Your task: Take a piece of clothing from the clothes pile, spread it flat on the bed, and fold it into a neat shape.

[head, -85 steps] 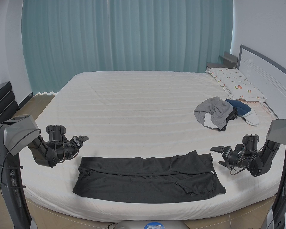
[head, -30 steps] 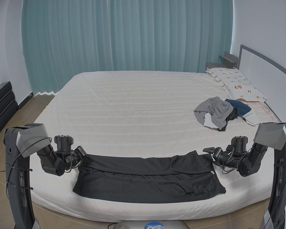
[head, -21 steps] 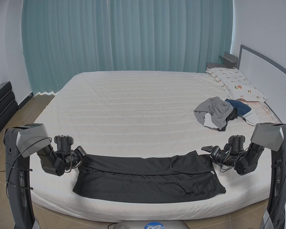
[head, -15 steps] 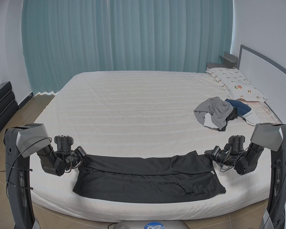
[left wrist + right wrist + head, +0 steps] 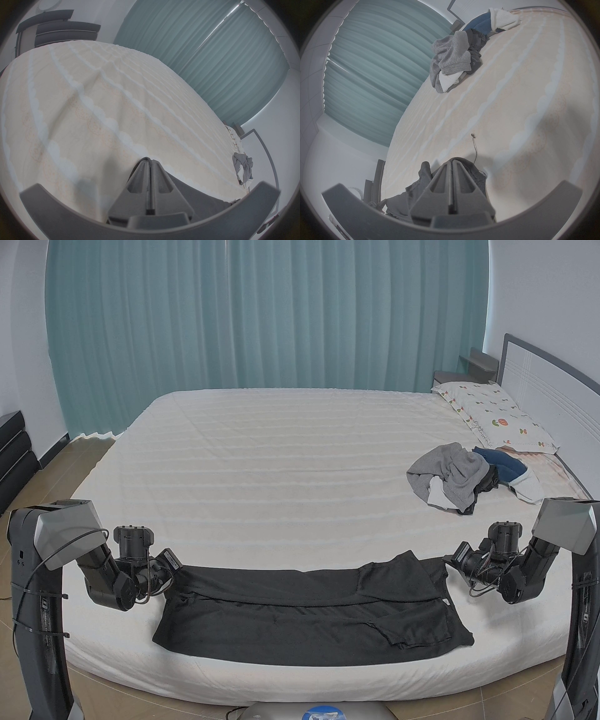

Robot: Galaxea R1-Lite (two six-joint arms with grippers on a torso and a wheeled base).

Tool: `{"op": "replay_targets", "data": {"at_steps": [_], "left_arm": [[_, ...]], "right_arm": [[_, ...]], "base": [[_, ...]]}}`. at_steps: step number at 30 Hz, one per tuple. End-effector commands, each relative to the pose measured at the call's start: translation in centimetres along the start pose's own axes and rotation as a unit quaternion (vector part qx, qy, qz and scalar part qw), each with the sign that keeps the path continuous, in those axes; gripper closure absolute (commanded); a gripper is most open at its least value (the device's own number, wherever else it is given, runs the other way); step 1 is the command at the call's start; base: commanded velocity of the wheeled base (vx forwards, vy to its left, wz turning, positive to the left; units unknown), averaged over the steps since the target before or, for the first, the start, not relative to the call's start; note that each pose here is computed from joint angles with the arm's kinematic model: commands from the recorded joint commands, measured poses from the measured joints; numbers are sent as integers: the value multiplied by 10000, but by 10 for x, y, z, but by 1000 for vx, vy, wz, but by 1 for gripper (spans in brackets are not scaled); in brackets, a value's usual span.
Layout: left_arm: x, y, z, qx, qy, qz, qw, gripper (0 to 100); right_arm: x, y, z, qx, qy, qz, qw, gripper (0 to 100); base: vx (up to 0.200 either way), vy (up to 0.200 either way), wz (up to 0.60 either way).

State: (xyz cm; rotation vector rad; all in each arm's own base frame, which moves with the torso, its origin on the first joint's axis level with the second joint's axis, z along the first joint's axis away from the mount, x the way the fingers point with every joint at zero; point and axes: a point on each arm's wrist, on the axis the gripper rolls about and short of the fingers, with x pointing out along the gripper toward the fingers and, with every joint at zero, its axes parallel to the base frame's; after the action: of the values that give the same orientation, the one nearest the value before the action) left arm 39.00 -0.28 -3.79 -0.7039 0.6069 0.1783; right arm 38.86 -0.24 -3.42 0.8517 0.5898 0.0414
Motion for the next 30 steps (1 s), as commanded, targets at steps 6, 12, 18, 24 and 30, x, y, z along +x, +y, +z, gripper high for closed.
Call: {"op": "replay_targets", "data": {"at_steps": [6,12,18,24,30], "left_arm": [[-1,0,0,-2,2,-8,10000,0],[-3,3,4,-83,-29,1,10000,0],[-28,10,18,-200,88,-341,9992,0],[-63,11,21,-175,550,-1061,9927,0],[-83,6,18,173,703,-1358,9881,0]], "right_arm": [[0,0,-1,7,18,12,10000,0],[-14,9,4,21,-84,131,9999,0],[-43,15,1,268,-97,225,9993,0],[-49,11,-8,291,46,203,9994,0],[-47,10,-11,290,98,185,9994,0]], "base": [[0,0,0],[0,0,0],[0,0,0],[0,0,0],[0,0,0]]}}
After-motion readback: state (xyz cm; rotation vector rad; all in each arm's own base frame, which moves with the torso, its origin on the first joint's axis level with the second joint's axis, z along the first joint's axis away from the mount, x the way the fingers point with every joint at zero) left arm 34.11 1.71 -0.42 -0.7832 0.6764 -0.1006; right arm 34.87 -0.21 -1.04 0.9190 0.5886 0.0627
